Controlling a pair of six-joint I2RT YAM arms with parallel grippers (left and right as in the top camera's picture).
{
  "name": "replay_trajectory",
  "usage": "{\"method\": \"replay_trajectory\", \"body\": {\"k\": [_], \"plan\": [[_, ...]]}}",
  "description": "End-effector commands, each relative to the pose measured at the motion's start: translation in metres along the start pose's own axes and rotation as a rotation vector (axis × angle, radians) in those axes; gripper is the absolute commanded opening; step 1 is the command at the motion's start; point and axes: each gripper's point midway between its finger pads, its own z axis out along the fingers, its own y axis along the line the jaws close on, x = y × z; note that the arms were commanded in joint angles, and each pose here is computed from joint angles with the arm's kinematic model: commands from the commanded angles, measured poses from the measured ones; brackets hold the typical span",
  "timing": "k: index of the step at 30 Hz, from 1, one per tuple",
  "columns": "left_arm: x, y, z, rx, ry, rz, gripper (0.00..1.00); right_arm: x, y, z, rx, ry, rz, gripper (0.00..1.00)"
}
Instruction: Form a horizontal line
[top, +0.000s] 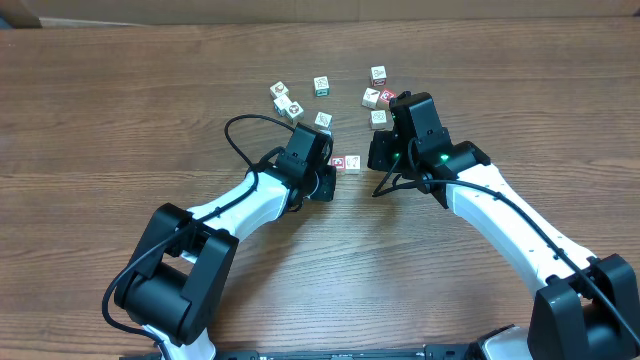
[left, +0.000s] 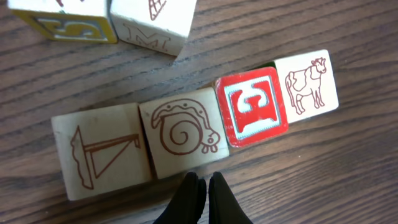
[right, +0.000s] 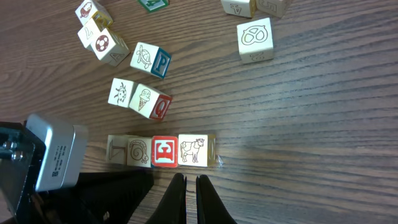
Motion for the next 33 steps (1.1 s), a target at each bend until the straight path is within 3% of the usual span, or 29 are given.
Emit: {"method": "replay_trajectory", "body": {"k": [1, 33], "plan": [[-0.0079, 0.0006, -0.0028, -0.016, -0.026, -0.015, 0.04, -0.0039, -0.0002, -0.0045, -0.002, -0.018, -0.004, 0.04], [-0.0111, 0.0004, -0.0006, -0.015, -0.041, -0.014, 0.04, -0.0039, -0.0003, -0.0045, -0.001, -0.018, -0.004, 0.04]]}}
